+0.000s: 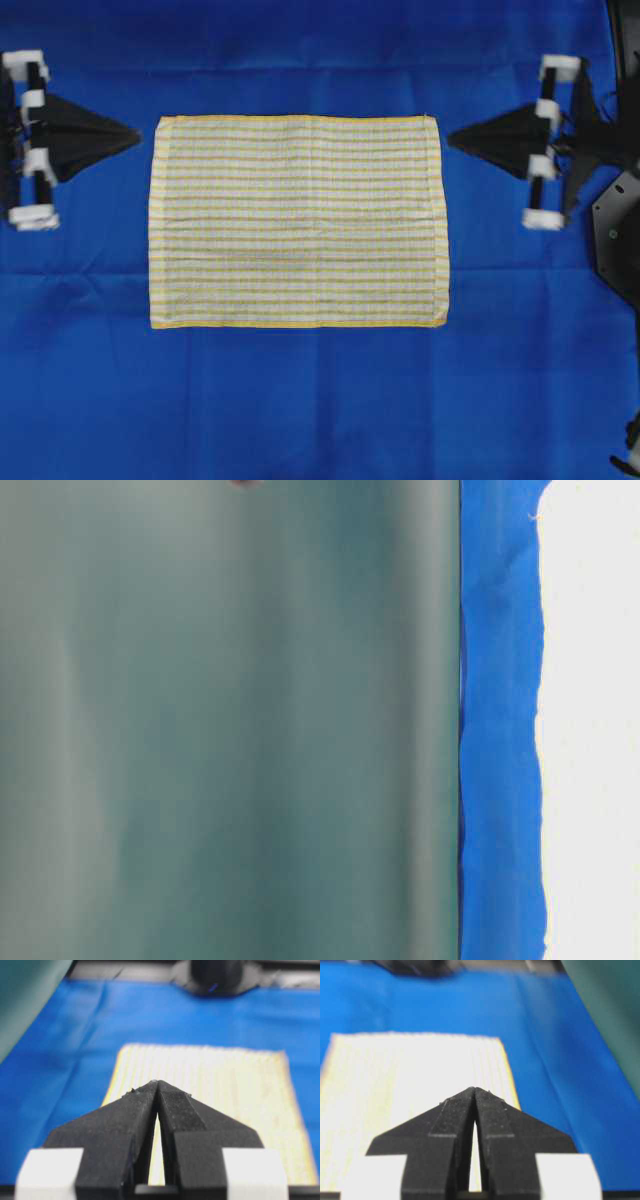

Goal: Fold the yellow towel.
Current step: 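Move both grippers to the towel's top corners and grasp them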

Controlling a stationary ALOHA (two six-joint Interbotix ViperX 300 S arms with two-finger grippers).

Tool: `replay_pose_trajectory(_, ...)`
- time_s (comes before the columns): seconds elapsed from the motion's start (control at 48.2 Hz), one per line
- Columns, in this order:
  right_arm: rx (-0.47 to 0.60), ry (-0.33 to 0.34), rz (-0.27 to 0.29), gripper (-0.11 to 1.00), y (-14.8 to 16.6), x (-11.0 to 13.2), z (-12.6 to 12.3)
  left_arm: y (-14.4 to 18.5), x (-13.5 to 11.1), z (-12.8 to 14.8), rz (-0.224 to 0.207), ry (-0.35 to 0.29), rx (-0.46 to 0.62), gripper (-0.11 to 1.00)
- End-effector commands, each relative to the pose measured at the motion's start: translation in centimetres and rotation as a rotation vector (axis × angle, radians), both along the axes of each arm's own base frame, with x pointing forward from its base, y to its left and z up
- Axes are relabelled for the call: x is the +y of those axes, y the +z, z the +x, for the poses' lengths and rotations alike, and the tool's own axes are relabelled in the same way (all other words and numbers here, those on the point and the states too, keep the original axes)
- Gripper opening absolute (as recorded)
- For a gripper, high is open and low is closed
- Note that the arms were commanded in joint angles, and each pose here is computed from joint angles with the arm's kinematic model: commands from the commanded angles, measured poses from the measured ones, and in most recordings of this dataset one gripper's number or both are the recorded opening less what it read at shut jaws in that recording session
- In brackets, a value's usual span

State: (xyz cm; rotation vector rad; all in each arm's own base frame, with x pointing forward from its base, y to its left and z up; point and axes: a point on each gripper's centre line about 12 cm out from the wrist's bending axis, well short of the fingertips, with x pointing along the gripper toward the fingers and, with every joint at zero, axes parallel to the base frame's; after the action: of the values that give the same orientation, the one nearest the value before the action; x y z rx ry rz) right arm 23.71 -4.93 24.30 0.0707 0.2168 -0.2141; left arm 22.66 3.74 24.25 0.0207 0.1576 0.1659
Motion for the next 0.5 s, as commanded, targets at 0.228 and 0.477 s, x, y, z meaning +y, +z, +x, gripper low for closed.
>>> replay_pose_trajectory(0.228, 0.159, -0.185, 0.097, 0.14, -3.7, -5.0, 1.9, -4.2, 3.0, 2.0, -0.04, 0.105, 0.175, 0.31)
replay_pose_trajectory(0.477, 0.286, -0.284, 0.168, 0.77, -8.2, -7.7, 2.4, -9.0, 5.3, 2.8, -0.073, 0.181, 0.291, 0.86)
